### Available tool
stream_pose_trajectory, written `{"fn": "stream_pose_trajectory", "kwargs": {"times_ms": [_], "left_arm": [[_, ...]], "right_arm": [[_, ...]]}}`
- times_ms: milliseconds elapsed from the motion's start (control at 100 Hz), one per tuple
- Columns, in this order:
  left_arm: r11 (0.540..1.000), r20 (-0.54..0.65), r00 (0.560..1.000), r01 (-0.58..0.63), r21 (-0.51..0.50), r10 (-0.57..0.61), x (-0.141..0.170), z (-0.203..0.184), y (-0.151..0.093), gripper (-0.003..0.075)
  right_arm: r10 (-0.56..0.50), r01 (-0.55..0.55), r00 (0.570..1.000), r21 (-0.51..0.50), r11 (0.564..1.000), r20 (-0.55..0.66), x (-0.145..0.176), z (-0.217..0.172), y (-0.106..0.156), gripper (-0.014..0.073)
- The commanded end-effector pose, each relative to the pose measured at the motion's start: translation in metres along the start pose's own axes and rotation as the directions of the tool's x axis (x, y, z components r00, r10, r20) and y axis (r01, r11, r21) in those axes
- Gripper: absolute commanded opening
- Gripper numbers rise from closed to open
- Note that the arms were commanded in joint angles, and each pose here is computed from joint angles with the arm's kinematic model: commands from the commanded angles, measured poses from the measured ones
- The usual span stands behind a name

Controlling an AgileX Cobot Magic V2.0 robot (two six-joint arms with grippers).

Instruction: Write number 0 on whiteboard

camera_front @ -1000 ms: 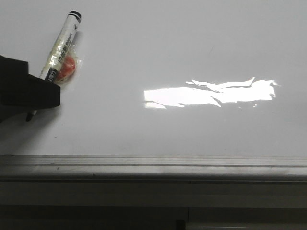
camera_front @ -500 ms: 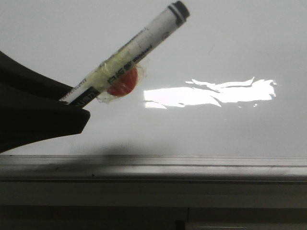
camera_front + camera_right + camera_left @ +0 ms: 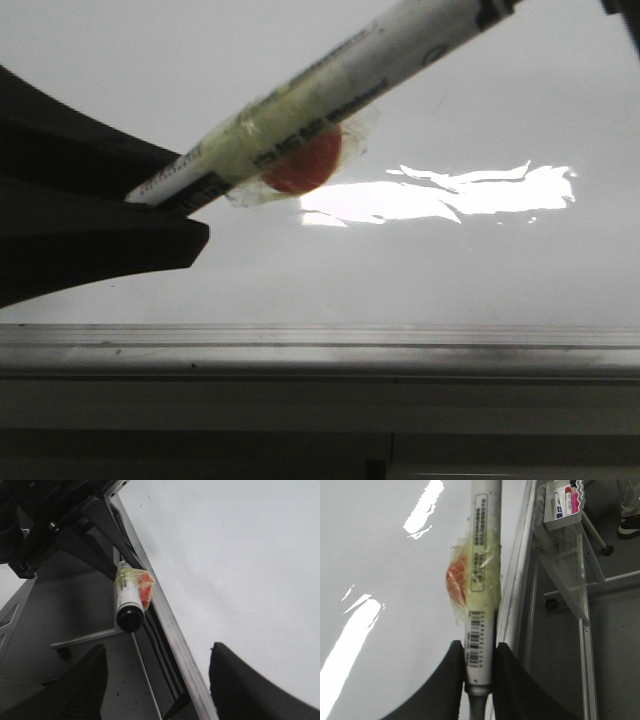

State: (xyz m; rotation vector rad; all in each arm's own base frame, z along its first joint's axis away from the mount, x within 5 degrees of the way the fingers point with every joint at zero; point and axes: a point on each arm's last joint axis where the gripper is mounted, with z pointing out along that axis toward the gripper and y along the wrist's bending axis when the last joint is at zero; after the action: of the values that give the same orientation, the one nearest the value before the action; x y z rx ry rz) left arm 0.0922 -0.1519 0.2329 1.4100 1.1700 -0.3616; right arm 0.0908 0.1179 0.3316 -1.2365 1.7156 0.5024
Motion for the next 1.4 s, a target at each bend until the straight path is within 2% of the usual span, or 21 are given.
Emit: {"fn": "stream_pose_trajectory", "kwargs": {"times_ms": [0,260,360,700,750,820,870,960,1280,1390], "left_arm": [[1.000,0.115,0.993,0.005,-0.031,-0.001,-0.016,-0.001,0.006,-0.0020],[1.000,0.117,0.993,0.005,-0.031,-0.001,-0.016,-0.001,0.006,-0.0020],[1.000,0.117,0.993,0.005,-0.031,-0.001,-0.016,-0.001,0.006,-0.0020],[1.000,0.117,0.993,0.005,-0.031,-0.001,-0.016,-0.001,0.006,-0.0020],[0.999,0.119,0.993,0.005,-0.031,-0.001,-0.016,-0.001,0.006,-0.0020],[0.999,0.119,0.993,0.005,-0.031,-0.001,-0.016,-0.001,0.006,-0.0020],[0.999,0.119,0.993,0.005,-0.031,-0.001,-0.016,-0.001,0.006,-0.0020],[0.999,0.119,0.993,0.005,-0.031,-0.001,-0.016,-0.001,0.006,-0.0020],[0.997,0.128,0.991,0.056,-0.055,-0.049,-0.017,-0.002,0.009,-0.0013],[0.997,0.133,0.990,0.055,-0.060,-0.047,-0.018,-0.003,0.010,0.0066]], "right_arm": [[0.004,-0.005,0.997,0.011,1.000,0.082,-0.020,0.001,-0.004,0.0379],[-0.081,0.089,0.992,-0.081,0.993,0.093,-0.034,0.016,0.009,0.0379],[-0.117,0.125,0.988,-0.085,0.988,0.101,-0.036,0.025,0.011,0.0379],[-0.105,0.110,0.993,-0.081,0.991,0.058,-0.034,0.050,0.008,0.0377],[-0.104,0.108,0.993,-0.085,0.991,0.049,-0.033,0.053,0.008,0.0346],[-0.103,0.107,0.994,-0.087,0.990,0.042,-0.032,0.055,0.008,0.0247],[-0.102,0.106,0.994,-0.083,0.991,0.044,-0.033,0.057,0.007,0.0148],[-0.102,0.106,0.993,-0.076,0.991,0.051,-0.033,0.057,0.007,-0.0081],[-0.100,0.104,0.993,-0.072,0.992,0.056,-0.034,0.057,0.006,-0.0069],[-0.100,0.104,0.994,-0.074,0.992,0.053,-0.034,0.057,0.007,-0.0069]]}}
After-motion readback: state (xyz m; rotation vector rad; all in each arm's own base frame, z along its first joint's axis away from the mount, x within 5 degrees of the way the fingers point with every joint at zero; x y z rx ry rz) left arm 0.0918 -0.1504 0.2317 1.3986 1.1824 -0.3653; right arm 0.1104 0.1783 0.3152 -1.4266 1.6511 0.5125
